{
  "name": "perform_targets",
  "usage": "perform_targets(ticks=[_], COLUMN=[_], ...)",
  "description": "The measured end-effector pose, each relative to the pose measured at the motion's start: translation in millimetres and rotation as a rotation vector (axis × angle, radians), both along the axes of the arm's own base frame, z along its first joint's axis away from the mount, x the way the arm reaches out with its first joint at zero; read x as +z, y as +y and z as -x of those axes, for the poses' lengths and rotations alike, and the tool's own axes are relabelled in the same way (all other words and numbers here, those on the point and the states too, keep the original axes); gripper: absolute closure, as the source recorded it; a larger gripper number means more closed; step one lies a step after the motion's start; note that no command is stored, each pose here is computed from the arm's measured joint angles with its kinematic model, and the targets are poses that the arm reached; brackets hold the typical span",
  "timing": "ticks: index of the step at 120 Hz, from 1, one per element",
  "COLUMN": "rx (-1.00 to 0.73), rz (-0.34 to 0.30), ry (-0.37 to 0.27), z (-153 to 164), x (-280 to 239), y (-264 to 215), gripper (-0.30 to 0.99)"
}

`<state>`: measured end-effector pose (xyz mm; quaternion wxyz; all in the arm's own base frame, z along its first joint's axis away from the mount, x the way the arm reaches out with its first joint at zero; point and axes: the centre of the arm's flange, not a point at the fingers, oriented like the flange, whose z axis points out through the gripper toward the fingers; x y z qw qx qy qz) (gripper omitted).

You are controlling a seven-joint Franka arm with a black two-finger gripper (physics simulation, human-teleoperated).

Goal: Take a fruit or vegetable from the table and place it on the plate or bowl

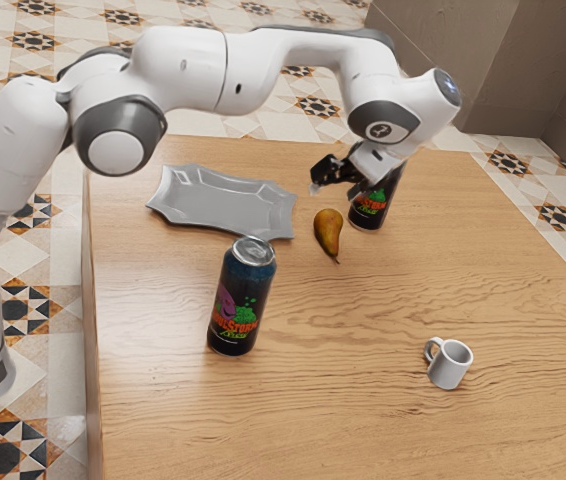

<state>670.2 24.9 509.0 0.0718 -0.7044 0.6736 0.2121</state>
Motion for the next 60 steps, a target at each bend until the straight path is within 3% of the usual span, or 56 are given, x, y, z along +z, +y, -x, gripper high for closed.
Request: perform_targets(ticks=[22, 60], rx=[0.006, -0.09], rz=[0.025, 0.15], ry=[0.035, -0.002], z=[2, -3], x=[-27, -25], y=[9, -51], gripper=[0.0, 0.0])
